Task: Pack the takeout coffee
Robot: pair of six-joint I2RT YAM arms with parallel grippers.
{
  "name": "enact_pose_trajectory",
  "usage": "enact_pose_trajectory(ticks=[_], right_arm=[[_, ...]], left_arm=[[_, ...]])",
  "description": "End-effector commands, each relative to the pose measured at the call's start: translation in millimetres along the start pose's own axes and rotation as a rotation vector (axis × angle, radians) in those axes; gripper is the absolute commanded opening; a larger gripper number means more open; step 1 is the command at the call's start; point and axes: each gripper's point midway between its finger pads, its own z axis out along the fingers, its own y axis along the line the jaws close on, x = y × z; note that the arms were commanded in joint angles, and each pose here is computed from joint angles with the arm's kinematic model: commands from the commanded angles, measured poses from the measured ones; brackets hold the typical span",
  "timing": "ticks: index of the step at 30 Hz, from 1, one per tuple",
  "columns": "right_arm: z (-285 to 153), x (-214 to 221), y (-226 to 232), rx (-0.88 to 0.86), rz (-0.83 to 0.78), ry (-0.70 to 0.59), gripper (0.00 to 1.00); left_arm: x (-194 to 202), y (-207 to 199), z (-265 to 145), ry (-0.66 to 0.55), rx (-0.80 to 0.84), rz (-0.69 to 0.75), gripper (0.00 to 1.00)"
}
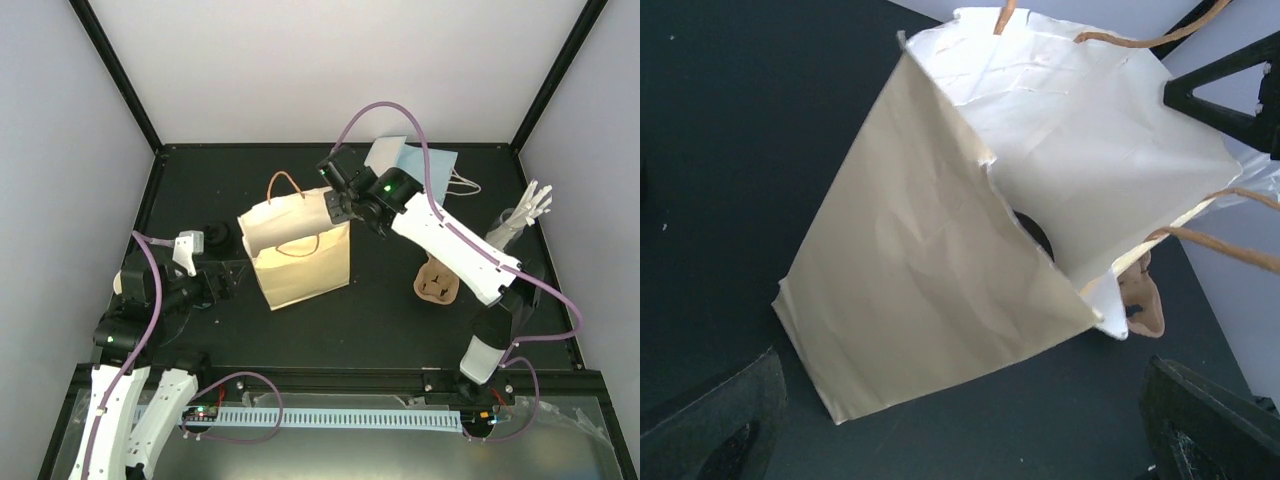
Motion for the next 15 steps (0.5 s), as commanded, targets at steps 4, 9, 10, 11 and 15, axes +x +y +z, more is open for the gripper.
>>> enact_pose_trajectory(ticks=[4, 9, 10, 11, 15], right_arm=[[-2.1, -32.5, -48.7, 0.043, 0.081, -0.059, 0.05], [12.0, -39.9, -91.9, 0.107, 0.144, -0.055, 0.05], [15.1, -40.3, -100.7, 0.123, 0.157, -0.051, 0.05], [18.5, -40.2, -110.0, 0.14, 0.171, -0.046, 0.06], [24.5, -41.7, -141.0, 0.206, 0.221, -0.045, 0.09]], left_arm=[[-13.6, -2.9, -1.5, -0.036, -0.01, 0.031, 0.99], [-12.7, 4.3, 5.6, -0.016, -0.037, 0.036, 0.99], [-12.5, 7.1, 7.3, -0.009, -0.051, 0.036, 0.99], [-12.1, 10.2, 8.6, -0.001, -0.067, 0.036, 0.99], [-9.4, 28.4, 14.0, 0.044, -0.163, 0.041, 0.99]])
